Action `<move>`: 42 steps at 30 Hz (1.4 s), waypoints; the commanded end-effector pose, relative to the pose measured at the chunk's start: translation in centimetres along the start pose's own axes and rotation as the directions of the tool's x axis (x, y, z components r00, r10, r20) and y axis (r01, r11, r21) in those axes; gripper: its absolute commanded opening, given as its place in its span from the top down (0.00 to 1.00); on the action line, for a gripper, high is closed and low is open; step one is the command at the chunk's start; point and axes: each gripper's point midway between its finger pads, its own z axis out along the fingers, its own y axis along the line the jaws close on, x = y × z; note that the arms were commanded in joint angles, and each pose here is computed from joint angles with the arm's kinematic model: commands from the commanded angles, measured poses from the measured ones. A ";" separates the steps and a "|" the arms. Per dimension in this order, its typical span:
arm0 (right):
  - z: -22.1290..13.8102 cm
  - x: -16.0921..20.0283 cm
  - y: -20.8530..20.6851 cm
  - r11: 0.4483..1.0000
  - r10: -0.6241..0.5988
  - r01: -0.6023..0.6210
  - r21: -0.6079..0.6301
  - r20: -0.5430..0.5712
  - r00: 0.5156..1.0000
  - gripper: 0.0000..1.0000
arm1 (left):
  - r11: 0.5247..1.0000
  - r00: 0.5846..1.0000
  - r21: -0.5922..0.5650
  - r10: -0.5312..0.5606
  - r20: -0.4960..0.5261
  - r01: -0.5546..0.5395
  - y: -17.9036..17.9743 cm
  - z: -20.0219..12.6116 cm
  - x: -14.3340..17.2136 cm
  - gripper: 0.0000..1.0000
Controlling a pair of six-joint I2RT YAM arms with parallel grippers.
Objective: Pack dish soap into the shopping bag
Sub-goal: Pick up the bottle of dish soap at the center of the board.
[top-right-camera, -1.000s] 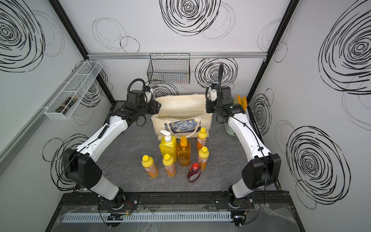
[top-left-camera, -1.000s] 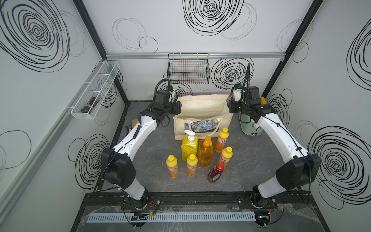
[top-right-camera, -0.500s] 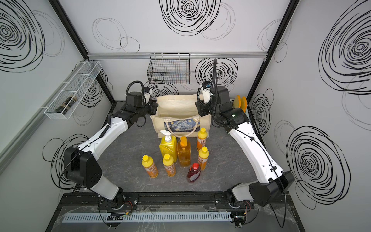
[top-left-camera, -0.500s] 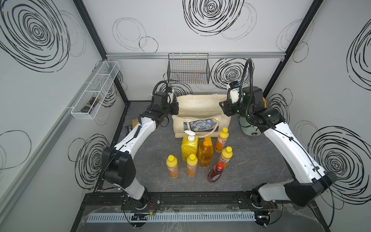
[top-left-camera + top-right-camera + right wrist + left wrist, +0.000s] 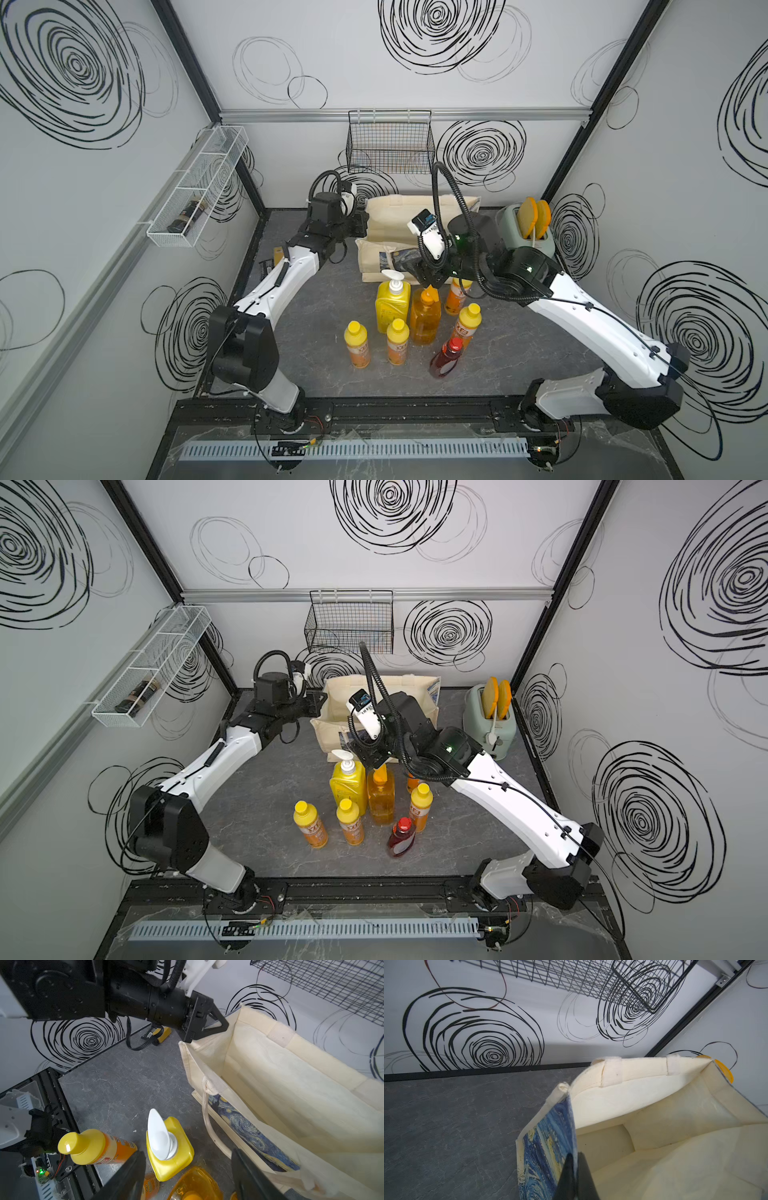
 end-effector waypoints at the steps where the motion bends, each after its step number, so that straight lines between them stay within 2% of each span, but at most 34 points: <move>1: 0.5 1.2 1.1 0.996 -0.086 0.084 -0.044 -0.043 0.995 0.25 | 0.999 0.997 0.028 0.019 0.077 -0.021 -0.7 -1.3 -2.0 0.95; 8: 2.7 2.7 1.9 0.982 -0.169 0.154 -0.105 -0.151 0.974 0.21 | 0.999 0.998 0.036 0.021 0.058 -0.023 -0.9 -0.8 -1.5 0.95; 20: 5.8 4.2 3.8 0.965 -0.228 0.189 -0.184 -0.222 0.948 0.26 | 0.999 0.997 0.026 0.039 0.064 -0.040 -1.3 -1.4 -1.8 0.94; 25: 6.6 5.9 3.2 0.969 -0.232 0.193 -0.156 -0.293 0.928 0.27 | 0.999 0.997 0.026 0.040 0.060 -0.042 -1.3 -1.3 -1.7 0.95; 32: 7.3 6.6 2.9 0.969 -0.237 0.199 -0.146 -0.325 0.916 0.27 | 0.999 0.997 0.026 0.044 0.060 -0.046 -1.3 -1.3 -1.7 0.95; 38: 8.4 7.9 2.7 0.968 -0.245 0.205 -0.143 -0.377 0.893 0.34 | 0.998 0.997 0.026 0.047 0.057 -0.048 -1.3 -1.2 -1.6 0.95; 42: 8.6 8.1 2.8 0.968 -0.247 0.205 -0.146 -0.379 0.892 0.46 | 0.998 0.997 0.025 0.048 0.057 -0.050 -1.3 -1.2 -1.6 0.95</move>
